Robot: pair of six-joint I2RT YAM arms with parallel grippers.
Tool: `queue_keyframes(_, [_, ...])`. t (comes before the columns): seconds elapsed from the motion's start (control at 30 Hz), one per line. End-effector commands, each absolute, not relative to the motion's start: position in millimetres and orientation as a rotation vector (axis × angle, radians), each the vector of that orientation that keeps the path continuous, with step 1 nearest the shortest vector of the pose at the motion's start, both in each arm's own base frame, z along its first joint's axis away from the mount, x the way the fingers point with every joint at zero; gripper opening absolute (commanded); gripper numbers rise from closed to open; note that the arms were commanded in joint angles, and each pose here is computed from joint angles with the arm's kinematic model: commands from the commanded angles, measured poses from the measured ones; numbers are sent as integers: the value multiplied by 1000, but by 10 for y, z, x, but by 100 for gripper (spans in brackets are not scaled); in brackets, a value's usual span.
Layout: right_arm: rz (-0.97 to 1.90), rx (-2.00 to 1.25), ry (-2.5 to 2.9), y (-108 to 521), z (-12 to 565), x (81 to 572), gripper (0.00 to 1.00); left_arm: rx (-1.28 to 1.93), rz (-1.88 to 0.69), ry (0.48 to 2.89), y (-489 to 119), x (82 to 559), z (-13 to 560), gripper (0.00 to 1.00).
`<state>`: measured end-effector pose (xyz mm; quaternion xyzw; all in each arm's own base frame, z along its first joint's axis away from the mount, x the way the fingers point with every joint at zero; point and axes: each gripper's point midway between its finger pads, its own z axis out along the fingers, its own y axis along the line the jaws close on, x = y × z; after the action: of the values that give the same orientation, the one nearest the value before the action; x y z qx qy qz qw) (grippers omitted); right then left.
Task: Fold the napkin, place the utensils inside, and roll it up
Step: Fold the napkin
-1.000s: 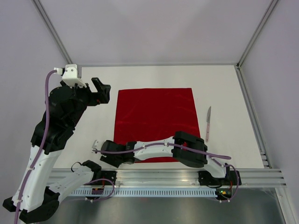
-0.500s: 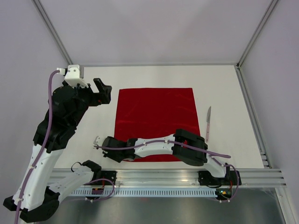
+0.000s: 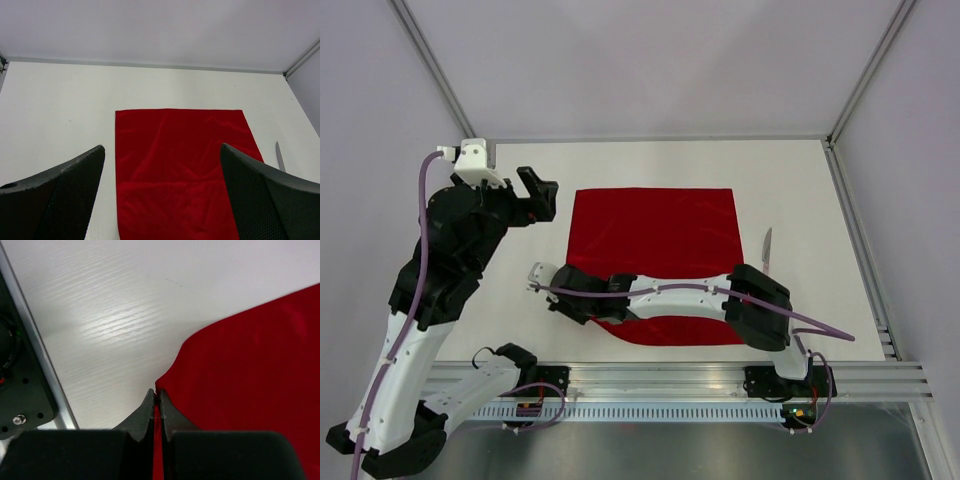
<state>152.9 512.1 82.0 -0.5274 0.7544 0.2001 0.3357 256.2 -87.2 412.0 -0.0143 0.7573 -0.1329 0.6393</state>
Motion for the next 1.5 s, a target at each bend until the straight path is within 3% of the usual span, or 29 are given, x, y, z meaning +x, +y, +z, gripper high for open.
queue_keyframes(0.0, [455, -1303, 1950, 4913, 1093, 1817, 0, 0, -320, 1692, -903, 2544, 4205, 99])
queue_keyframes(0.5, [252, -1049, 2027, 3785, 1269, 2990, 0, -3, -385, 1687, -979, 2508, 4184, 99])
queue_keyframes(1.47, [-16, -746, 2096, 2511, 1298, 3931, 0, -13, -476, 1679, -1167, 2630, 3991, 99])
